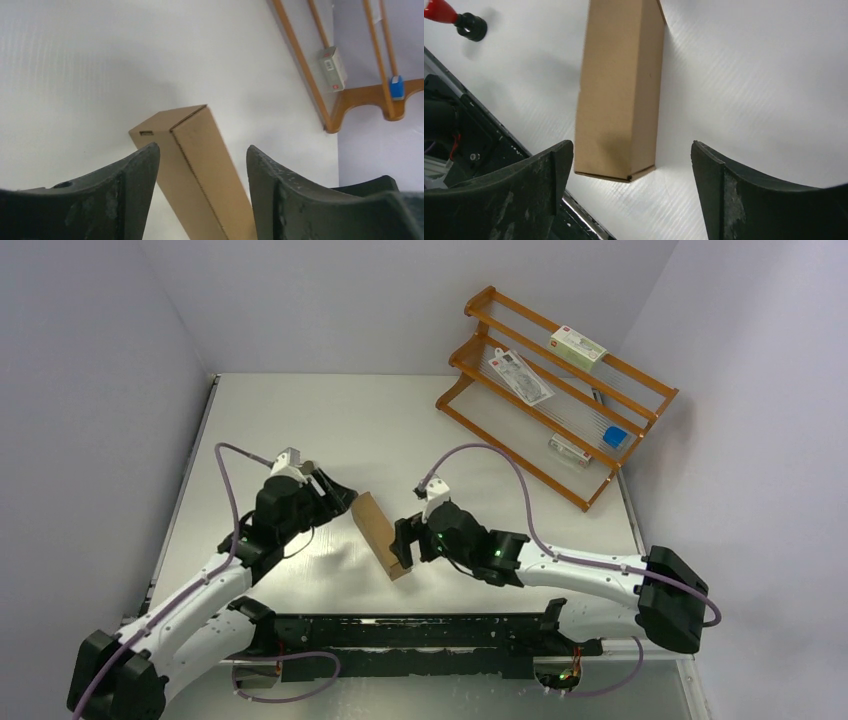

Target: Fold the paper box

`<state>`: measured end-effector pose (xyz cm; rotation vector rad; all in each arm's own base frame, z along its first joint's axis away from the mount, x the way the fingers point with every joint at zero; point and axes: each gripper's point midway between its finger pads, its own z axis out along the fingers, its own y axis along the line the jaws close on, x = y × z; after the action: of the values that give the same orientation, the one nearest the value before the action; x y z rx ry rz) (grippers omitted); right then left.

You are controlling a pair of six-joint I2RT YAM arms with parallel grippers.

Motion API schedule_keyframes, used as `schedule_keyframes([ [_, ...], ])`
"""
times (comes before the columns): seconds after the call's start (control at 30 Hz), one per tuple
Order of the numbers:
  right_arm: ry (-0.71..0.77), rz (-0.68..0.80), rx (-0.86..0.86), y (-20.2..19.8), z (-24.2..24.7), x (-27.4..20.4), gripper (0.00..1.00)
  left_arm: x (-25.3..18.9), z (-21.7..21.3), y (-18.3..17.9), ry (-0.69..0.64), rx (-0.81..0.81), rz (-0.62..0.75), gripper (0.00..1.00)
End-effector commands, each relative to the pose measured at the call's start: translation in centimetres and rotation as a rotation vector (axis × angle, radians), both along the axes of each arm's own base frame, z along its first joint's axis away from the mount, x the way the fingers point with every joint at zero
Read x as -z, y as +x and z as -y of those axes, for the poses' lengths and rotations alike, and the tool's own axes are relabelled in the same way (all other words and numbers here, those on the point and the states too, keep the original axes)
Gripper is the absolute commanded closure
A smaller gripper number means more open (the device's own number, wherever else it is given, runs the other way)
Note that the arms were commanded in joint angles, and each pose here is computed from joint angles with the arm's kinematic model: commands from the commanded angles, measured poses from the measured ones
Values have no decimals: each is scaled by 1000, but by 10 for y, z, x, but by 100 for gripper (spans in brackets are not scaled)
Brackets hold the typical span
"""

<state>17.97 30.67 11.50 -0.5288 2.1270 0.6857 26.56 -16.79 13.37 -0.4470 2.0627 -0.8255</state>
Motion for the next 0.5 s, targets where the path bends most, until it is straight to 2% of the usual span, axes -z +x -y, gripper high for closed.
schedule_keyframes([
  [0.0, -85, 14, -76, 0, -6, -9, 3, -28, -21, 0, 148, -1, 44, 24],
  [0.07, -88, 13, -100, 0, -14, -14, 0, -47, -30, 0, 219, 2, 66, 18],
  [0.3, -187, -2, -94, 13, -32, -8, 0, -96, -80, -7, 517, -59, 166, 3],
  [0.4, -234, -14, -92, 19, -42, -3, 0, -96, -94, -12, 600, -58, 210, 2],
  [0.47, -271, -28, -91, 23, -48, 2, 0, -85, -91, -15, 606, -23, 199, 2],
])
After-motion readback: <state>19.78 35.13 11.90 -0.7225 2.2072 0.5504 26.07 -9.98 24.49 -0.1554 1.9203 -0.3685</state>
